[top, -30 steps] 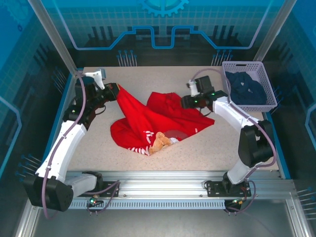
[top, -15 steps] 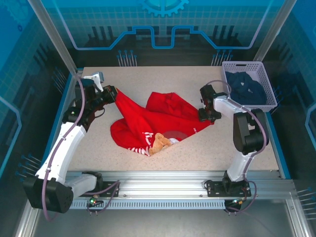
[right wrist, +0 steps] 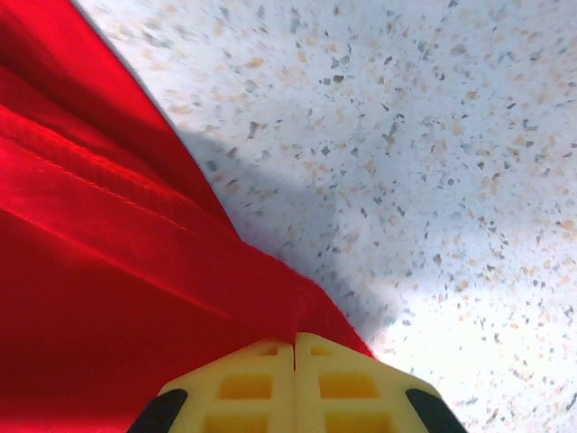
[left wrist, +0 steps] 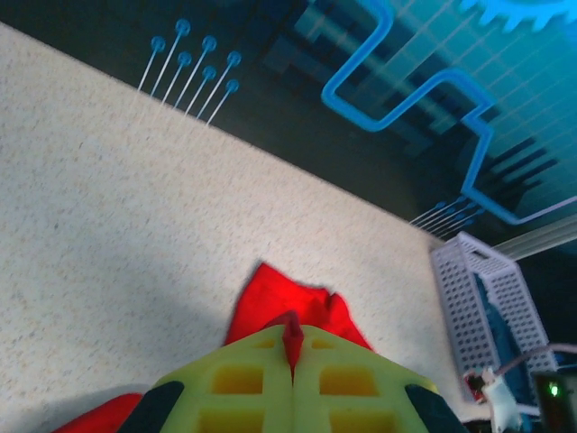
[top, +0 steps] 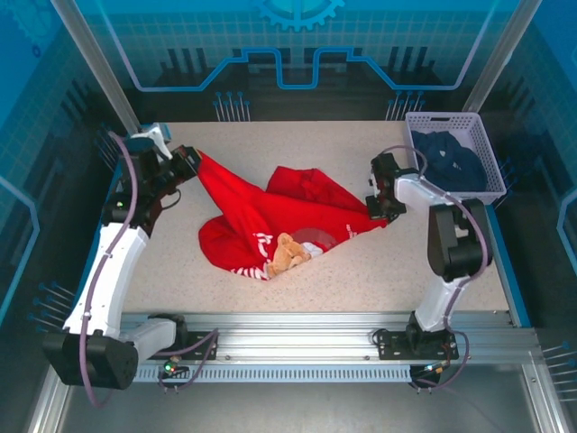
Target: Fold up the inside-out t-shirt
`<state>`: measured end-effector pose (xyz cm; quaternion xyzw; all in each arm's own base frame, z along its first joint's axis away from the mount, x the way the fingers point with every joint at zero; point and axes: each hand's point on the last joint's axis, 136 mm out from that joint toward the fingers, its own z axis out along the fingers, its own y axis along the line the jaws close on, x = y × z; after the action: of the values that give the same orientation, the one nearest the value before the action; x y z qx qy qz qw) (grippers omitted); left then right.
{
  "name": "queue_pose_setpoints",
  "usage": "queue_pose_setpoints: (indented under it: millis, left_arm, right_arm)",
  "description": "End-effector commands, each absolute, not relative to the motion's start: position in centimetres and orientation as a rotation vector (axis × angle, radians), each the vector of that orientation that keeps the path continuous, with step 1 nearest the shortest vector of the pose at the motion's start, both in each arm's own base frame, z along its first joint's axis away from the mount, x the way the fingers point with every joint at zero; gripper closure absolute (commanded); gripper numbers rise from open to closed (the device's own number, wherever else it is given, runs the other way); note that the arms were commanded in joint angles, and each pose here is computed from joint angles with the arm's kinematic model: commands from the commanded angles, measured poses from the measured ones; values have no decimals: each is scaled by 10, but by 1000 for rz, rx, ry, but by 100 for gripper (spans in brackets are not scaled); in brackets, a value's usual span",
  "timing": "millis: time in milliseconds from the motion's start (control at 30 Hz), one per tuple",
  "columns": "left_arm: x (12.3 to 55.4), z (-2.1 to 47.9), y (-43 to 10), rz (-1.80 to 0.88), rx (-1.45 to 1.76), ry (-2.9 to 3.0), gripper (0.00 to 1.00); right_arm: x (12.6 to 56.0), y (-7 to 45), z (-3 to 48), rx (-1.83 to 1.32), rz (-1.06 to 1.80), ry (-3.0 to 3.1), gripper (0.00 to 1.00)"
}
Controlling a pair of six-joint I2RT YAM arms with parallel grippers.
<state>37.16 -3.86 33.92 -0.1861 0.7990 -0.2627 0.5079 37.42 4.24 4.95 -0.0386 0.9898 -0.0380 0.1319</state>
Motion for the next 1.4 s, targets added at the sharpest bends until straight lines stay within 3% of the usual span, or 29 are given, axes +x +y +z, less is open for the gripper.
queue_pose_setpoints:
  millis: [0, 133, 233, 367, 467, 767, 900, 1200, 1267, 1367]
  left_arm:
    - [373, 402, -31, -716, -439, 1793, 100]
    - [368, 412, -31, -744, -424, 1814, 100]
    - [358, 374, -34, -750, -445, 1907, 100]
    - [337, 313, -44, -783, -456, 2038, 100]
    - [319, 277, -49, -806, -479, 2112, 100]
    - [296, 207, -58, -874, -557, 2217, 100]
    - [297, 206, -59, -883, -548, 2207, 100]
    - [297, 208, -60, -882, -518, 2207, 100]
    - [297, 209, -60, -881, -518, 2203, 100]
    - [297, 208, -60, -885, -516, 2202, 100]
  right_arm:
    - [358, 59, 84, -26, 141, 2779, 100]
    - [303, 76, 72, 63, 311, 2811, 95]
    - [276, 94, 58, 67, 383, 2821, 79]
    - [300, 120, 78, -91, 330, 2712, 56]
    - [335, 138, 91, -182, 293, 2677, 49]
    - [426, 183, 76, -504, 83, 2672, 48]
    - [446, 202, 59, -716, -115, 2642, 48]
    - [479, 237, 35, -819, -115, 2629, 47]
    - [485, 237, 25, -822, -143, 2642, 52]
    - [496, 233, 23, -801, -181, 2638, 69]
